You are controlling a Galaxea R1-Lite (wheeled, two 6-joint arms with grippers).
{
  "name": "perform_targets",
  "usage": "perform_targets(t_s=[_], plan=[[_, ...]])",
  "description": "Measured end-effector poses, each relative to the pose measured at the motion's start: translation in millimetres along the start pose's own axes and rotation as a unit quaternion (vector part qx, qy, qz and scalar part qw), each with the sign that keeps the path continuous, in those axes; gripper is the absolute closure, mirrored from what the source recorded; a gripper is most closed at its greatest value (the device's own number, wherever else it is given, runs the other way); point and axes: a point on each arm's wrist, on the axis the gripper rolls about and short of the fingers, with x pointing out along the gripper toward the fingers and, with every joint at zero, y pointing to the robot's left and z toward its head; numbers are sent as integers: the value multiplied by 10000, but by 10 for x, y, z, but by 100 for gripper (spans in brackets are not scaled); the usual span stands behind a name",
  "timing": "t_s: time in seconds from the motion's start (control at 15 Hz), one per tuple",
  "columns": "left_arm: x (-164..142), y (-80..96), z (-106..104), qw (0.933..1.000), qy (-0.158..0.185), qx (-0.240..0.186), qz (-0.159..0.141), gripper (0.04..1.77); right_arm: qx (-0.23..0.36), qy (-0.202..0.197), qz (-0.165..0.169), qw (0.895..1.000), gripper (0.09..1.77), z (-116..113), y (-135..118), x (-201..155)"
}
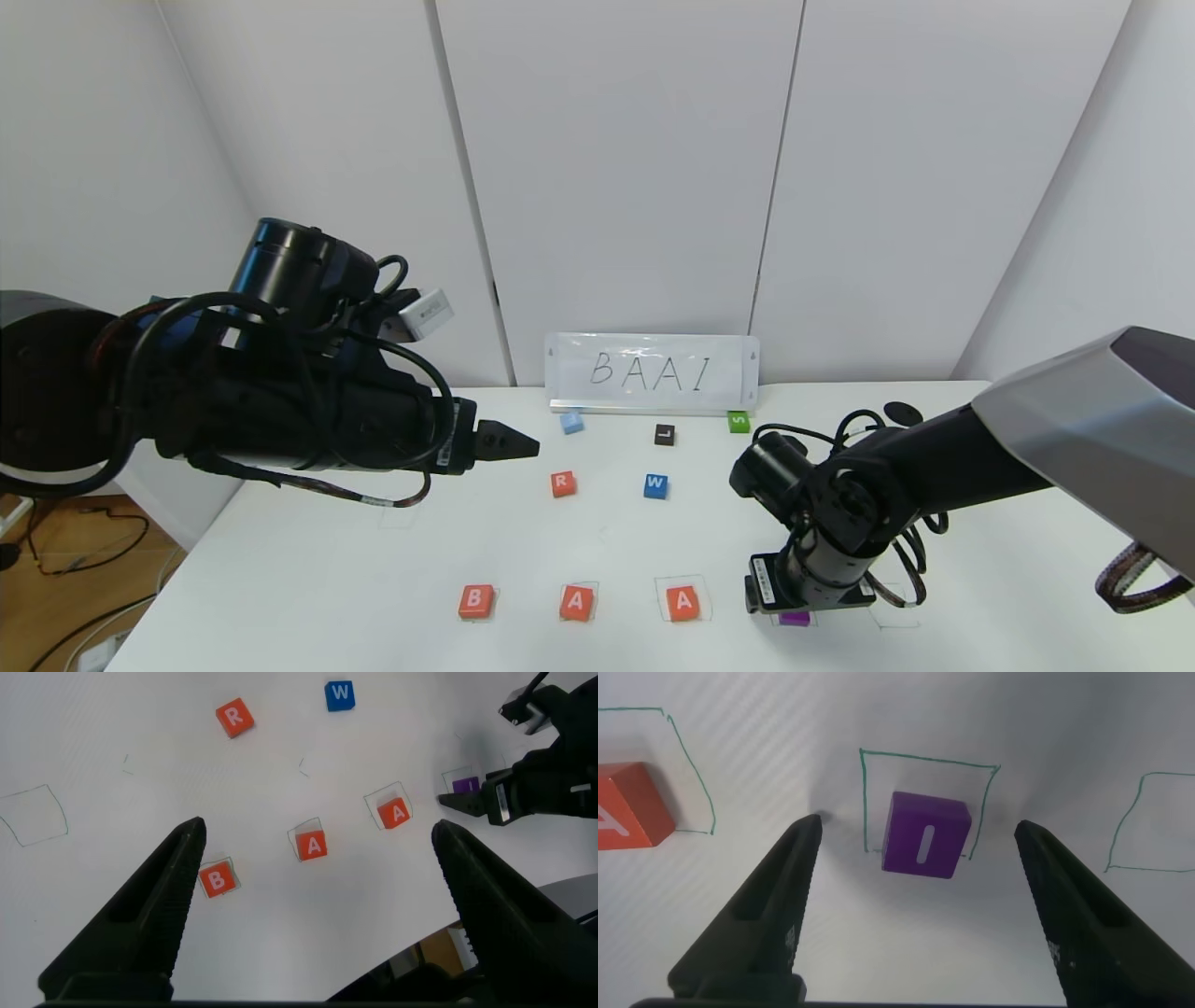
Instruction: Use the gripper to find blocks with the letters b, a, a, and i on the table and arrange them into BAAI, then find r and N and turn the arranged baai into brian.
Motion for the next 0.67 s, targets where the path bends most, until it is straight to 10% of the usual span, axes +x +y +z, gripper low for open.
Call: perform_targets(t_s=[0.67], plan=[[-6, -1, 2, 10000, -9, 4, -2, 9, 32, -24, 13, 10000, 21, 14, -21, -19]])
